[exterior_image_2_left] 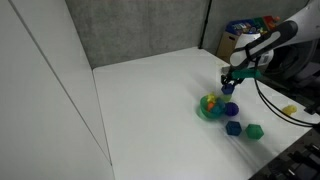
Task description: Pick up the blue block on the left and put it on top of the lime green block
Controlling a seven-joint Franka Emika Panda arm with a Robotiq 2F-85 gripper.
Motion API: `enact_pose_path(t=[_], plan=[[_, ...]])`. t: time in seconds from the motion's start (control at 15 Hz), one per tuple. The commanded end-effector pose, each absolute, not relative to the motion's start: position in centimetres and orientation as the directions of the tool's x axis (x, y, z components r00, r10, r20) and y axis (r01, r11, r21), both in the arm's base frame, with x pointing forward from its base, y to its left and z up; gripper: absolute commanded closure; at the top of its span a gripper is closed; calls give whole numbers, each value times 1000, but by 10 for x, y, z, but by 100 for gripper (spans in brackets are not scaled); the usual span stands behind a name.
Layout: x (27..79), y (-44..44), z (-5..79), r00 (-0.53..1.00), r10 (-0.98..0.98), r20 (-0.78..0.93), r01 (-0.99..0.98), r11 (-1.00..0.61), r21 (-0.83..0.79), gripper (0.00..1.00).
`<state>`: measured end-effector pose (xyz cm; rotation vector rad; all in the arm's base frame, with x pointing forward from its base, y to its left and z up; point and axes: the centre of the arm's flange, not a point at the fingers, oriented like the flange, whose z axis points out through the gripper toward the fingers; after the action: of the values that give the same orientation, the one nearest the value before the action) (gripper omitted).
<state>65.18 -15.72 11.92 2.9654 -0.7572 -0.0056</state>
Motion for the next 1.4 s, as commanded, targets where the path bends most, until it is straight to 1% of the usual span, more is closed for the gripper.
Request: enact_pose_path(t=[0.0,0.07,0.13,0.2,0.67,1.0,1.33], plan=[[656,-149,134,880,-475,31,-476,-877,72,17],[655,-146,139,882,-470,42,-472,-879,71,11],[653,-142,148,885,-463,53,-465,-883,65,2],[651,-137,157,887,-457,65,-460,-886,59,0],[628,-87,225,934,-348,85,-350,-937,12,0],[586,-54,266,971,-231,54,-232,-973,5,0],[543,-44,312,984,-175,17,-176,-984,25,0]])
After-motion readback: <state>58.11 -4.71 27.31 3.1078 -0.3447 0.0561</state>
